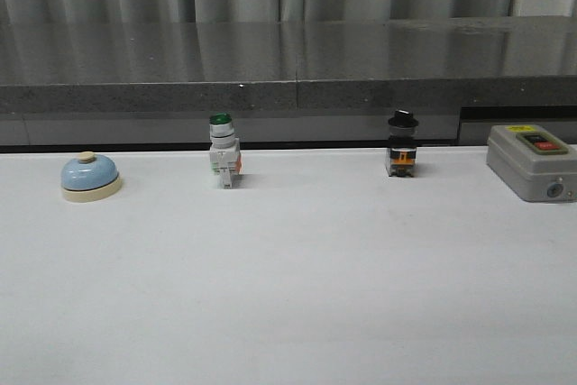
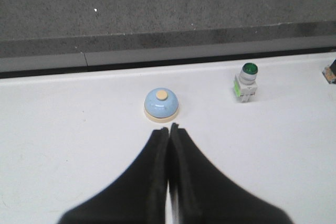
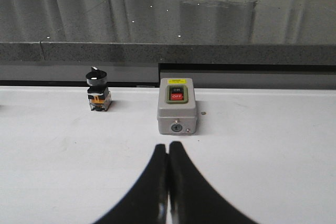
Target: Place and press bell with both arms
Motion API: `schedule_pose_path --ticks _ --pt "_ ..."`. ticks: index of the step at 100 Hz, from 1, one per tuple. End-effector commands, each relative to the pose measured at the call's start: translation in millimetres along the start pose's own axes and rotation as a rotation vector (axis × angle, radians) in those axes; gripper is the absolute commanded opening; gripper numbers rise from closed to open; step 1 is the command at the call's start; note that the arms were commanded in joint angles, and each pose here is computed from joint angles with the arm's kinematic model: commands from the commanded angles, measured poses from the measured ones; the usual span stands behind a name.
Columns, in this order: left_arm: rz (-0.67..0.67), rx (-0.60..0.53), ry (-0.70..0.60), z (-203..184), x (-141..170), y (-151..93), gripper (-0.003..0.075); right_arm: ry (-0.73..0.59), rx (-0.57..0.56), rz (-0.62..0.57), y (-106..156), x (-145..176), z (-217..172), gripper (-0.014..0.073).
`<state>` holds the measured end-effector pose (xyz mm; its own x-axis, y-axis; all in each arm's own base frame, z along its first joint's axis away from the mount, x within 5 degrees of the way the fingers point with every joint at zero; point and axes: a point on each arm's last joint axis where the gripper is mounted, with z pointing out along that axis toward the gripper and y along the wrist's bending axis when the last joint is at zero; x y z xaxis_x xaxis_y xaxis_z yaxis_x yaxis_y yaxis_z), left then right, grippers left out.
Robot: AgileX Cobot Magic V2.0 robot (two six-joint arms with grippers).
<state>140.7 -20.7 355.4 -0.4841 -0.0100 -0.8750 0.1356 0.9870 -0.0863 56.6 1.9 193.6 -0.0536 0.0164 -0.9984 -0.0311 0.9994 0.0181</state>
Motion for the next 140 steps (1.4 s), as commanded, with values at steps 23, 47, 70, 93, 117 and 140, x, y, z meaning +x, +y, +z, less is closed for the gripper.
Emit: schedule_pose_path --ticks 23,47,70,93,117,140 --pt "-0.025 0.0 0.061 28.3 -11.8 1.2 -0.002 -0.117 0.004 -0.011 -0.1 -13.4 -2.8 -0.006" --pt "-0.019 0.0 0.093 31.6 -9.5 1.4 0.0209 -0.117 0.004 -0.011 -0.1 -13.4 -2.8 -0.006" --pt "-0.007 -0.007 0.114 31.4 -7.6 2.1 0.072 -0.117 0.004 -0.011 -0.1 -13.4 -2.8 -0.006" --pt "-0.005 -0.007 0.113 31.4 -7.7 2.1 0.0671 -0.117 0.004 -0.011 -0.1 -13.4 -2.8 -0.006" --pt "-0.064 0.025 0.117 43.0 -9.0 -0.3 0.0671 -0.117 0.004 -0.011 -0.1 -13.4 -2.8 -0.006" --pt "-0.099 0.019 0.162 88.7 -16.9 2.7 0.0671 -0.117 0.004 -0.011 -0.1 -13.4 -2.8 -0.006"
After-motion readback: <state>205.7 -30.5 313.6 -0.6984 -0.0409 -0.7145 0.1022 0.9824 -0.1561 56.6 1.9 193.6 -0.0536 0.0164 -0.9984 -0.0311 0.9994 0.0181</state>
